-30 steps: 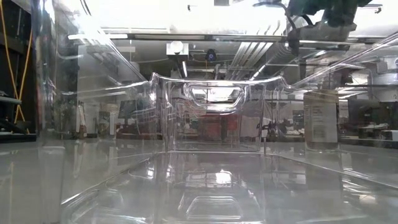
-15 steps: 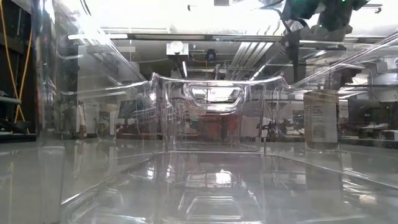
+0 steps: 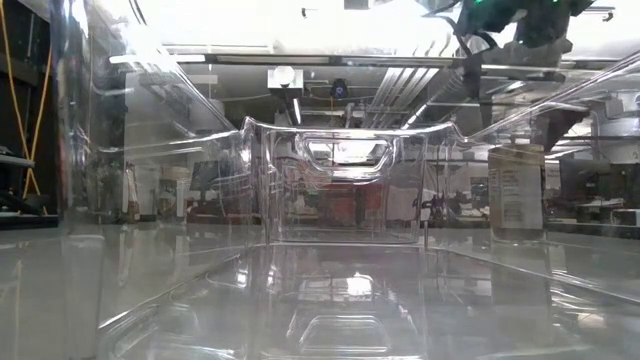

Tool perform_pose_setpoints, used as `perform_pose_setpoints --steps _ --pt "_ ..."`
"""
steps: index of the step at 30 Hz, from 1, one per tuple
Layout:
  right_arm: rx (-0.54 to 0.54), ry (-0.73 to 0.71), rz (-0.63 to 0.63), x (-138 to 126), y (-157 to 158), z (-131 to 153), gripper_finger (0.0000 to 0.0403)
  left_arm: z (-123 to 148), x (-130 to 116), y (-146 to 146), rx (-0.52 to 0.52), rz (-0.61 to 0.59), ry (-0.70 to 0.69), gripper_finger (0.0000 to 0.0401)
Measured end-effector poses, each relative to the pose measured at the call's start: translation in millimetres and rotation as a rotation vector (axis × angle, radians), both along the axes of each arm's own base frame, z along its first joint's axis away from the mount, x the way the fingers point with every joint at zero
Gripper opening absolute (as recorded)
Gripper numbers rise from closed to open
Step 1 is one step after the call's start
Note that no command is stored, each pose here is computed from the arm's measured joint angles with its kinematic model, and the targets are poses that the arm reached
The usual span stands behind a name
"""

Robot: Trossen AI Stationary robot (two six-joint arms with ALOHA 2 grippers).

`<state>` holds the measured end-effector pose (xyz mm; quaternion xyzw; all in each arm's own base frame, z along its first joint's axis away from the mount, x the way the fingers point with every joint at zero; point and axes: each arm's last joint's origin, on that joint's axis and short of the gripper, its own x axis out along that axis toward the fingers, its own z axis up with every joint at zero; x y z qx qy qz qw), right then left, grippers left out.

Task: Sort spices by type
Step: Put the middle right gold seasoning bottle into the center transparent bin

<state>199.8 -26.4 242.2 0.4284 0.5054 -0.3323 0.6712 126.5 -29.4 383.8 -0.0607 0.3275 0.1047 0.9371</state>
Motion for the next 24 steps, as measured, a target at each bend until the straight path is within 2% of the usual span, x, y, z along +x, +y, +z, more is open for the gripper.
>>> perform_pose_setpoints --steps 13,24 --pt "0.040 0.140 0.027 21.8 -2.2 -31.1 0.0387 0.0 -0.1 0.0 -0.007 0.006 -0.002 0.0000" --pt "0.046 0.147 0.027 21.9 -2.1 -31.7 0.0274 0.0 0.0 0.0 -0.007 0.007 -0.001 0.0000"
